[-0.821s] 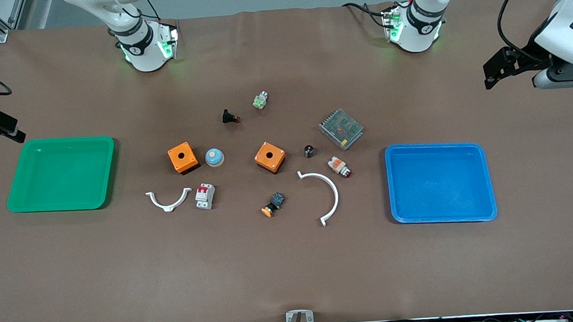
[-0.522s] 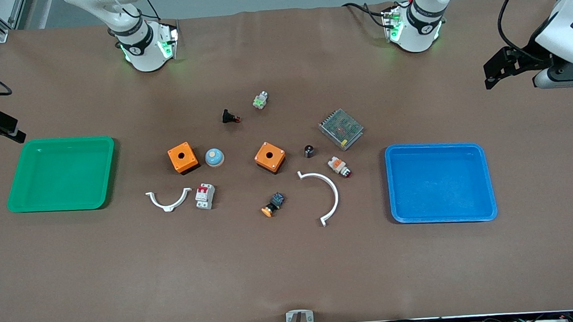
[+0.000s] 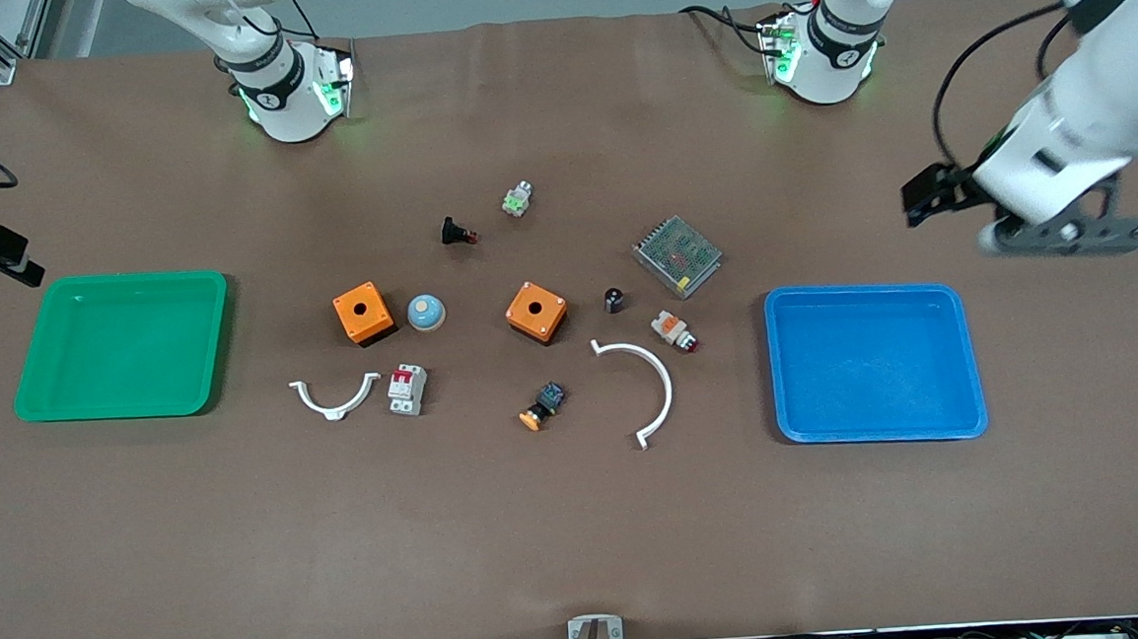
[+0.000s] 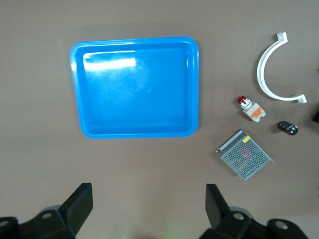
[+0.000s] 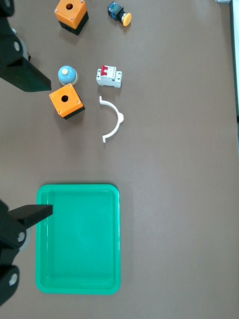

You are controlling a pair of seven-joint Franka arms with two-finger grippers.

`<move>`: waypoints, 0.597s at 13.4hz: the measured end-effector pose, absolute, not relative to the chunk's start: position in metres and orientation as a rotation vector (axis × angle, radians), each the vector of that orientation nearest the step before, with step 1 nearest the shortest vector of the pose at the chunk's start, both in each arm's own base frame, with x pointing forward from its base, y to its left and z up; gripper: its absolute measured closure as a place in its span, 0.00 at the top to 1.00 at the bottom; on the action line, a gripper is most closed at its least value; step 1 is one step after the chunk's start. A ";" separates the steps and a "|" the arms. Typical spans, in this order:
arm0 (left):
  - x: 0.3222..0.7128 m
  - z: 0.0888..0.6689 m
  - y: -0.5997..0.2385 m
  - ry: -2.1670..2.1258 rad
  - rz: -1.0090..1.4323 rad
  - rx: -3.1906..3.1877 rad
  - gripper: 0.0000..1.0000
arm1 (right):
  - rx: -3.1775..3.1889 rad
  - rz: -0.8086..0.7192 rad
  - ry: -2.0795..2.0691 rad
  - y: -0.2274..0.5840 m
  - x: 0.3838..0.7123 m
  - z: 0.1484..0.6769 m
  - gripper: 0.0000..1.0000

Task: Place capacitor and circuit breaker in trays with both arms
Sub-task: 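Reach the left gripper to the capacitor while the right gripper reaches the breaker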

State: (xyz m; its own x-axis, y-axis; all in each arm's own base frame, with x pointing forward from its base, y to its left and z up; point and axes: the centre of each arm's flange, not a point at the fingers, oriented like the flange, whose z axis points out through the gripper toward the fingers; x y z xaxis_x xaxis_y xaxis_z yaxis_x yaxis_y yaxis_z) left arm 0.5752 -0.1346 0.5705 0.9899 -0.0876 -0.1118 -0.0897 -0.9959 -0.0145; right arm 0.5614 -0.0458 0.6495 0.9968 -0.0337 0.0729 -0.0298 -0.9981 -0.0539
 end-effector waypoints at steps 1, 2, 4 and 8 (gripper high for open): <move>0.581 0.551 -0.155 0.132 0.200 -3.110 1.00 | -3.086 -0.096 0.044 -0.044 0.561 0.647 1.00; 0.583 0.532 -0.180 0.111 0.216 -3.107 1.00 | -3.085 -0.070 0.032 -0.040 0.562 0.643 1.00; 0.581 0.500 -0.239 0.023 0.206 -3.103 1.00 | -3.083 -0.009 -0.027 -0.018 0.569 0.628 1.00; 0.556 0.431 -0.339 -0.101 0.147 -3.117 1.00 | -3.074 0.189 -0.168 0.036 0.580 0.583 1.00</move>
State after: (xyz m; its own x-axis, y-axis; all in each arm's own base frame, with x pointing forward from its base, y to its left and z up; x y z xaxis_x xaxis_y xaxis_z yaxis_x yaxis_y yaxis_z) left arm 0.5563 -0.3391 0.4306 0.9935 0.0657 -0.0934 0.0639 -0.9977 -0.0224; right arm 0.5805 0.0365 0.5827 0.9865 0.1119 -0.1192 0.1048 -0.9924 -0.0641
